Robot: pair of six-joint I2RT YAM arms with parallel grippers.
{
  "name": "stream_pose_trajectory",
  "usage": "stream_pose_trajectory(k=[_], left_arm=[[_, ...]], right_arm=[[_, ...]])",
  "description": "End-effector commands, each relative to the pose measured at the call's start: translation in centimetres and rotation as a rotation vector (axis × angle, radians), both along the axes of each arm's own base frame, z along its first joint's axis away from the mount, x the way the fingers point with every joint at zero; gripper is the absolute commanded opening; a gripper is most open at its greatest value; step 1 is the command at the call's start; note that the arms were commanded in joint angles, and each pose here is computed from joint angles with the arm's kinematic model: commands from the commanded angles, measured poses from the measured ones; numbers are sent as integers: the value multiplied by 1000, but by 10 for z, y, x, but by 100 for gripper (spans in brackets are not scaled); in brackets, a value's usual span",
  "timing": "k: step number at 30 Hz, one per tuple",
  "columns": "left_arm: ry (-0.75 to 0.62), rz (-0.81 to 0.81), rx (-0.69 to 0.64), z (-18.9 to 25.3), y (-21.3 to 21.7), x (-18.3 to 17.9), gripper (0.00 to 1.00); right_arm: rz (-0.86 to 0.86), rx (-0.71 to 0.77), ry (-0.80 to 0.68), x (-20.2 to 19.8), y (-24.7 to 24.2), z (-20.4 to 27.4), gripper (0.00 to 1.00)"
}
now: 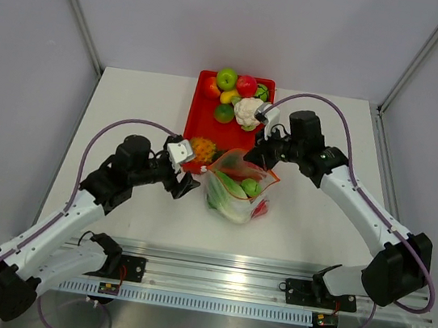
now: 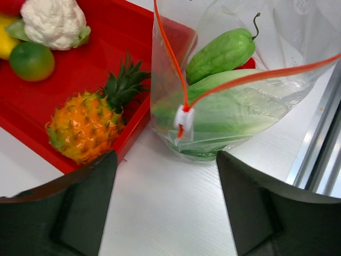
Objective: Place the food in the zip-top bag and seal the zipper
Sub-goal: Adjust the zipper food storage bag at the center of the board.
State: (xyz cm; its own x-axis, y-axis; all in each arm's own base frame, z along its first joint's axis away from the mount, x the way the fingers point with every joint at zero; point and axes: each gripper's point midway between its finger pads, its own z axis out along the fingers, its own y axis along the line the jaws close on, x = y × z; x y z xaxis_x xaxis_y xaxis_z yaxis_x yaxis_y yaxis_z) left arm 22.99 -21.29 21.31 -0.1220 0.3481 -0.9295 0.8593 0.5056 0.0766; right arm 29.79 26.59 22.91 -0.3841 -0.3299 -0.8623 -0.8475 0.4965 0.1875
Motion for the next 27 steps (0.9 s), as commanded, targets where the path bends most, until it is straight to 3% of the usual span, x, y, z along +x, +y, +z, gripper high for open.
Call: stream_pose_trajectory(k=[1, 6, 13, 19, 23, 27], left_arm=[[-130, 11, -32, 16, 4, 9, 83], [-54, -53, -42, -2, -8, 7, 83], [51, -87, -92, -11, -19, 11, 75], [14, -95, -195, 0, -26, 11, 69], [31, -110, -210, 0, -30, 12, 60], [55, -114, -223, 0, -32, 11, 39]], right_arm=[[45, 56, -76, -5, 0, 23, 0], [49, 59, -65, -5, 1, 23, 0], [47, 69, -54, -7, 2, 23, 0], [45, 65, -39, -9, 1, 20, 0], [41, 68, -42, -8, 1, 21, 0], [38, 73, -36, -8, 2, 22, 0]])
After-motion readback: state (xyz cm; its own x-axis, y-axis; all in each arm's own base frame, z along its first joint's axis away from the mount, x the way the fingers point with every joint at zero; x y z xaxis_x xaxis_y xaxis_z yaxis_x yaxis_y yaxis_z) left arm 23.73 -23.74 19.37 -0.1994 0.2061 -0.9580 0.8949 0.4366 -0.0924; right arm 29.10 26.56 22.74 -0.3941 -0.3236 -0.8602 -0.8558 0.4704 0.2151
